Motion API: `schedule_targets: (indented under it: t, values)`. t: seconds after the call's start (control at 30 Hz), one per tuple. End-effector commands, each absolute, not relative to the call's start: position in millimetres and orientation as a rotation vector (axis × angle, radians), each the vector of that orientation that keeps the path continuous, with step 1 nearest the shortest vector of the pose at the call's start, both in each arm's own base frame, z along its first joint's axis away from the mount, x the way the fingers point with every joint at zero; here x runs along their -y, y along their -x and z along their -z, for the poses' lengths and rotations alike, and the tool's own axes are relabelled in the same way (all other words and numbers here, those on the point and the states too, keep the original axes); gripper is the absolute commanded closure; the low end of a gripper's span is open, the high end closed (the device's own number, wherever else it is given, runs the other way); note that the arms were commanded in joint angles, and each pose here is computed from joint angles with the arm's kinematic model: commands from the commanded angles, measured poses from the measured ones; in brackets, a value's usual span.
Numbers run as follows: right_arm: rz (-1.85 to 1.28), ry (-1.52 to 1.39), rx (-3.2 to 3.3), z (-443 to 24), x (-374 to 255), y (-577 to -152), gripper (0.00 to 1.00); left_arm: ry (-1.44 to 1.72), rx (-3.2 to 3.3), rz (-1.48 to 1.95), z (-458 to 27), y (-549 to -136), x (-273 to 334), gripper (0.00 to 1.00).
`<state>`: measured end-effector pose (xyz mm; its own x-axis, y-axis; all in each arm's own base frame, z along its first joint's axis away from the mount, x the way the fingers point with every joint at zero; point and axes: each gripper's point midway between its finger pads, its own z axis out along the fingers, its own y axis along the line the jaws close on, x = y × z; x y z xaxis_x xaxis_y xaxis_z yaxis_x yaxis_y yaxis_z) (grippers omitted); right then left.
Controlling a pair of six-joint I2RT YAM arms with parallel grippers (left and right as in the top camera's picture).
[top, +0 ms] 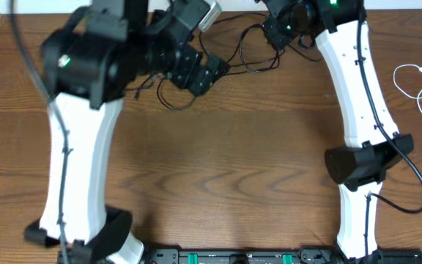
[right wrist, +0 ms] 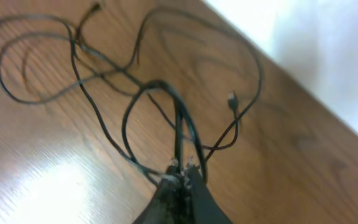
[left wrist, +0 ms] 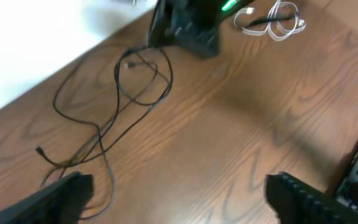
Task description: Untangle cables
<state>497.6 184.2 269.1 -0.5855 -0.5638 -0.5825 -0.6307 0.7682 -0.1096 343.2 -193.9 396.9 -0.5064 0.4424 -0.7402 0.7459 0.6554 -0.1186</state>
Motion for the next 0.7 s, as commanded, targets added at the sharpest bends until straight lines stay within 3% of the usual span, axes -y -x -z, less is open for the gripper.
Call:
schedule_targets:
  t: [0.0,0.3,0.33,0.4,0.43,0.5,0.57,0.67]
  values:
    - [-0.126,0.812,-2.207,-339,-173,-484,0.99,-0.939,-2.233,0.581,-368,-364,207,0.10]
    - [-0.079,0.752,-2.147,-374,-160,-474,0.99,-1.010,-2.193,0.570,-359,-374,223,0.11]
    - [-0.089,0.741,-2.166,-371,-159,-472,0.91,-1.009,-2.185,0.568,-361,-374,222,0.10]
    - [-0.102,0.731,-2.209,-361,-159,-470,0.62,-1.007,-2.170,0.565,-366,-372,222,0.10]
    - [-0.107,0.740,-2.235,-354,-158,-468,0.54,-1.006,-2.160,0.563,-370,-371,221,0.10]
    - [-0.111,0.746,-2.274,-341,-158,-468,0.46,-1.004,-2.140,0.560,-377,-367,220,0.03]
    - [-0.122,0.734,-2.329,-324,-159,-469,0.33,-1.011,-2.104,0.588,-387,-361,222,0.02]
    - [-0.144,0.710,-2.423,-294,-159,-469,0.24,-1.038,-2.035,0.677,-403,-348,231,0.02]
